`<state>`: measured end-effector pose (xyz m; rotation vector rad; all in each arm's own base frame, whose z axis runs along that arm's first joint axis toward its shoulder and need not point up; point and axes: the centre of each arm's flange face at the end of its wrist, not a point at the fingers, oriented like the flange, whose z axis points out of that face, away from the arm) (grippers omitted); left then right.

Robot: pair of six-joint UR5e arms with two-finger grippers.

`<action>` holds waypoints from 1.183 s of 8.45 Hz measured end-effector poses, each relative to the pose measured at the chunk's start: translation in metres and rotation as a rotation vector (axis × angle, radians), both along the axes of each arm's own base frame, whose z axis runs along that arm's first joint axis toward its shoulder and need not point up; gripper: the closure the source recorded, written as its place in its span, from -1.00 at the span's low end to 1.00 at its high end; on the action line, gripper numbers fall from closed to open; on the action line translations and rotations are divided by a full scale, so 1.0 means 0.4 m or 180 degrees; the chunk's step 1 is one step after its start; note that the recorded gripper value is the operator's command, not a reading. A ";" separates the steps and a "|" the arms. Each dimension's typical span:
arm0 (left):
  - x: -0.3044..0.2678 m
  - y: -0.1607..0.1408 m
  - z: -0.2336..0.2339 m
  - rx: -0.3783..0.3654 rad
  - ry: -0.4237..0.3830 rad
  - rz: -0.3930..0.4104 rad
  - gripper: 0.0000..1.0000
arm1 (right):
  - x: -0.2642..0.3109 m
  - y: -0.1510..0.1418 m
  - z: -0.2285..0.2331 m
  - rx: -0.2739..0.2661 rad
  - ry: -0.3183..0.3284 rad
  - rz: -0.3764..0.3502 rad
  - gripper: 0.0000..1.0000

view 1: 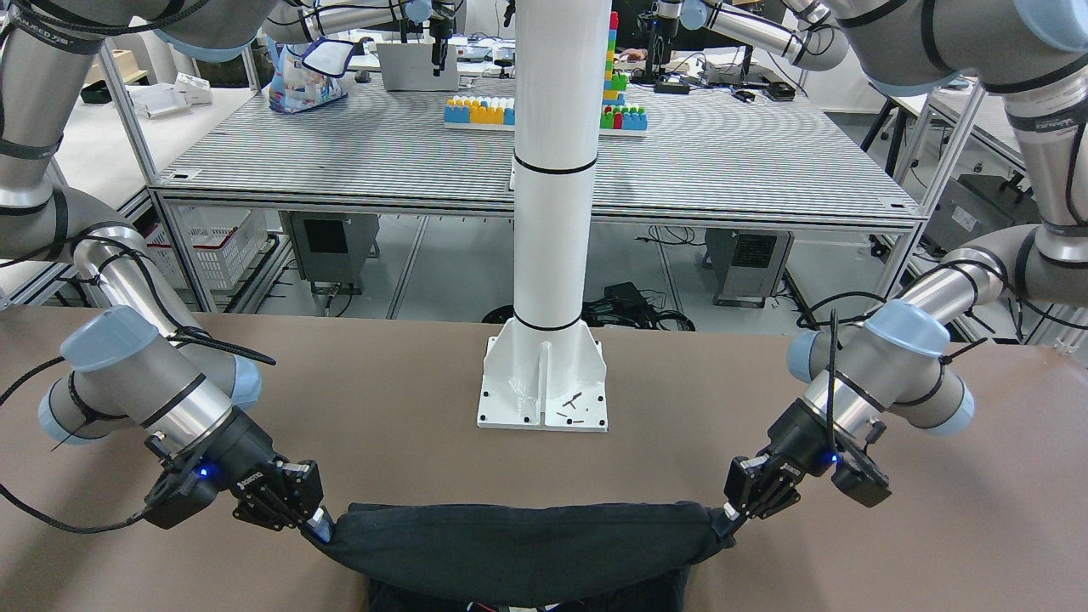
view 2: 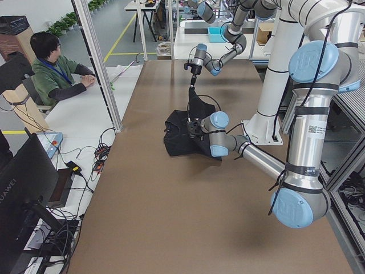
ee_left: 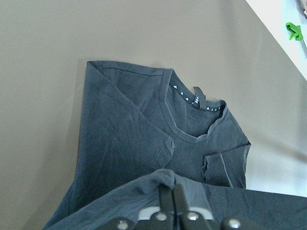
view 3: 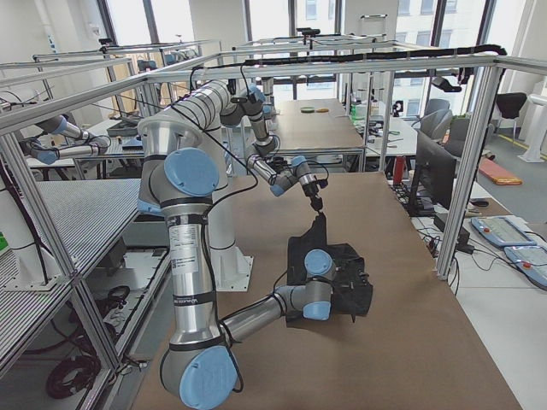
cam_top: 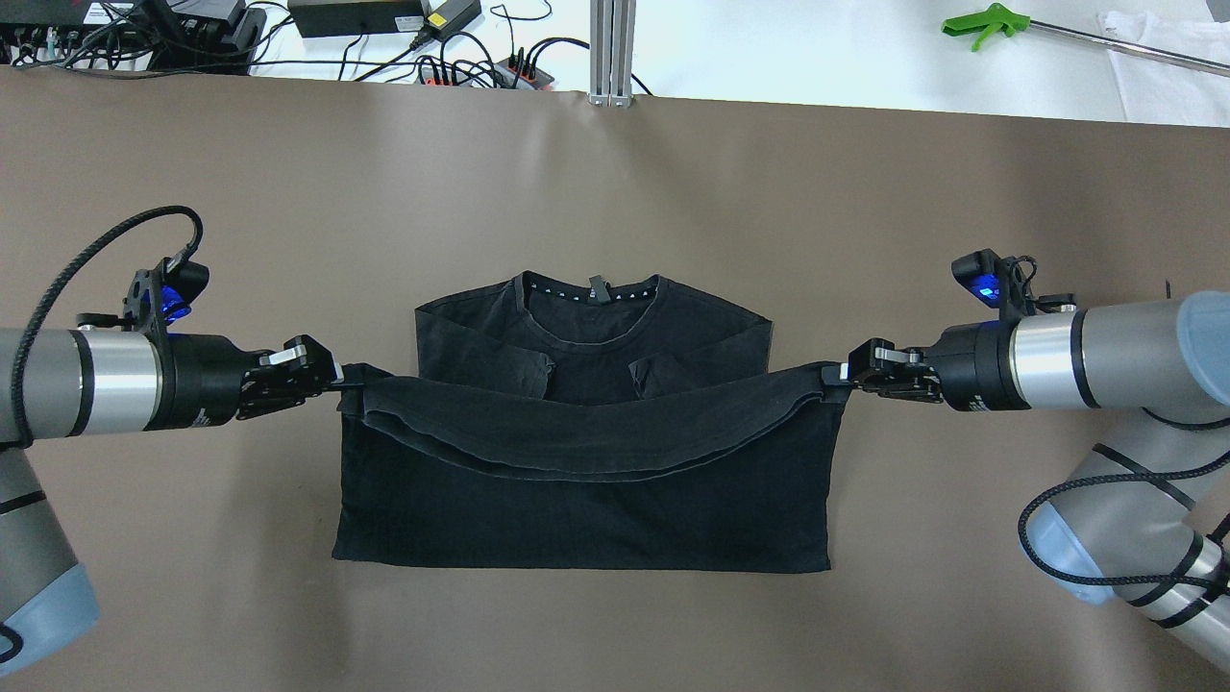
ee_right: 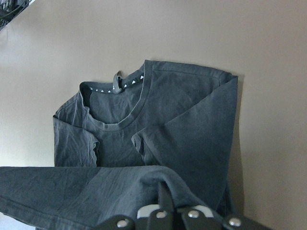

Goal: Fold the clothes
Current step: 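Carry the hem farther toward the collar with both grippers, laying it flat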

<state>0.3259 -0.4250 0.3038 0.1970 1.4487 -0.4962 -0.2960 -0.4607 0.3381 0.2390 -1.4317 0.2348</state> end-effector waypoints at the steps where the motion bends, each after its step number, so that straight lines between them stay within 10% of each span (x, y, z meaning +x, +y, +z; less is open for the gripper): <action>1: 0.002 -0.027 0.011 -0.0010 -0.0037 -0.0051 1.00 | -0.013 -0.023 0.009 -0.0018 0.0035 0.0084 1.00; 10: 0.030 -0.147 0.153 -0.0206 -0.0378 -0.0274 1.00 | -0.051 -0.113 0.107 -0.0177 0.0279 0.0482 1.00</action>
